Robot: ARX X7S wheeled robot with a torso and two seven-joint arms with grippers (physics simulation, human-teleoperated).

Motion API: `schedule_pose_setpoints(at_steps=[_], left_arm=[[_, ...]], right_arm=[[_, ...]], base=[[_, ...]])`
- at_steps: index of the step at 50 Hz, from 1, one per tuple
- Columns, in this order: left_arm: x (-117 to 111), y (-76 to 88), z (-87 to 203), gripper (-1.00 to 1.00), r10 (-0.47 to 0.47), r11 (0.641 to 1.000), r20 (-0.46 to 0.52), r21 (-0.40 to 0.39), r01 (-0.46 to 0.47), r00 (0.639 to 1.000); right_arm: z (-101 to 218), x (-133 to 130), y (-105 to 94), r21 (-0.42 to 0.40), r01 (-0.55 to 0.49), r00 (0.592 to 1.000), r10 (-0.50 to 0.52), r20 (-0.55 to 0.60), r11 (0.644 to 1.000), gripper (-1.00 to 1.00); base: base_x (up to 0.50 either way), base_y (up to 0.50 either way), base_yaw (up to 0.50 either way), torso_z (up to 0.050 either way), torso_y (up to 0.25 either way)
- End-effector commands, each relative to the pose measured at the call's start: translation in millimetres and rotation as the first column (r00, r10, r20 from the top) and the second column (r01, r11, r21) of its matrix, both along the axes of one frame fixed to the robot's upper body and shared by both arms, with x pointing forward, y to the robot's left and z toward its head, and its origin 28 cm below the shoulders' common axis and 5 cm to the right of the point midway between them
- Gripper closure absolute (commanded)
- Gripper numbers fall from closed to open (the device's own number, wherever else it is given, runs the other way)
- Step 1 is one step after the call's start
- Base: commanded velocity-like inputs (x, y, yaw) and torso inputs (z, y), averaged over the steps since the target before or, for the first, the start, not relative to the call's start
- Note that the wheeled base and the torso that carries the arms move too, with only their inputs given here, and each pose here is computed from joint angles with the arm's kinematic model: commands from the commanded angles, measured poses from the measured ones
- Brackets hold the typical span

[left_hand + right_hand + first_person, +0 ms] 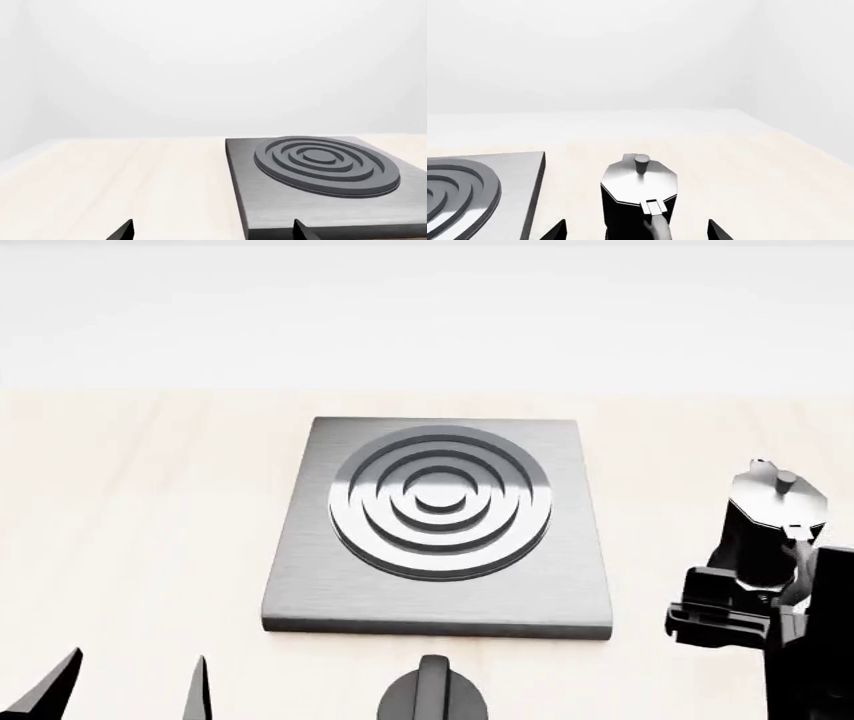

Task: Put the moka pot on the stove.

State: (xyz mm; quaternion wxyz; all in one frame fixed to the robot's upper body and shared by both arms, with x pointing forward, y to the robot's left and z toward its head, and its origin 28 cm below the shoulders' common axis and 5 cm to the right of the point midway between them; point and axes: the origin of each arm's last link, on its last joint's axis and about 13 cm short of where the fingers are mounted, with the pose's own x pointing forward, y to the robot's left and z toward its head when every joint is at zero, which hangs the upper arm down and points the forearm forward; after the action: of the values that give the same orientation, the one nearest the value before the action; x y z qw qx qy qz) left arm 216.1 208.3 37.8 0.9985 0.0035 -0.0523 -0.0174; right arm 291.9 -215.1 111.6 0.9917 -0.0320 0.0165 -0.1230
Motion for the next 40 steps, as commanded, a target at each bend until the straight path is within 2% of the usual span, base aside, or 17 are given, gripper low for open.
schedule_pose_setpoints(at_steps=[1,11,30,40], left_arm=[[-0.6,-0.3,1.1,-1.0,-0.004,1.0,-0.012,-0.022,0.004,1.0],[-1.0,-0.4,0.6,-1.0,-0.004,1.0,-0.011,-0.02,0.004,1.0],[-1.3,-0.3,1.3,-1.0,-0.003,1.0,-0.011,-0.019,0.003,1.0],[-2.3,-0.2,0.8,-1.0,-0.001,1.0,-0.01,-0.018,0.001,1.0]], right_arm=[[-6.0,4.2,-10.4,0.098,-0.028,0.999,0.031,-0.022,0.995,-1.0],[-13.0,7.4,-15.0,0.169,-0.081,0.996,0.086,-0.025,0.982,-1.0],[-28.9,11.7,-33.7,0.244,-0.019,0.997,0.035,-0.064,0.97,-1.0],[-34.3,19.9,-37.7,0.278,-0.039,0.996,0.059,-0.066,0.96,-1.0]], base=[[0.0,0.0,0.0,0.0,0.0],[0.0,0.0,0.0,0.0,0.0],[0.0,0.0,0.0,0.0,0.0],[0.0,0.0,0.0,0.0,0.0]])
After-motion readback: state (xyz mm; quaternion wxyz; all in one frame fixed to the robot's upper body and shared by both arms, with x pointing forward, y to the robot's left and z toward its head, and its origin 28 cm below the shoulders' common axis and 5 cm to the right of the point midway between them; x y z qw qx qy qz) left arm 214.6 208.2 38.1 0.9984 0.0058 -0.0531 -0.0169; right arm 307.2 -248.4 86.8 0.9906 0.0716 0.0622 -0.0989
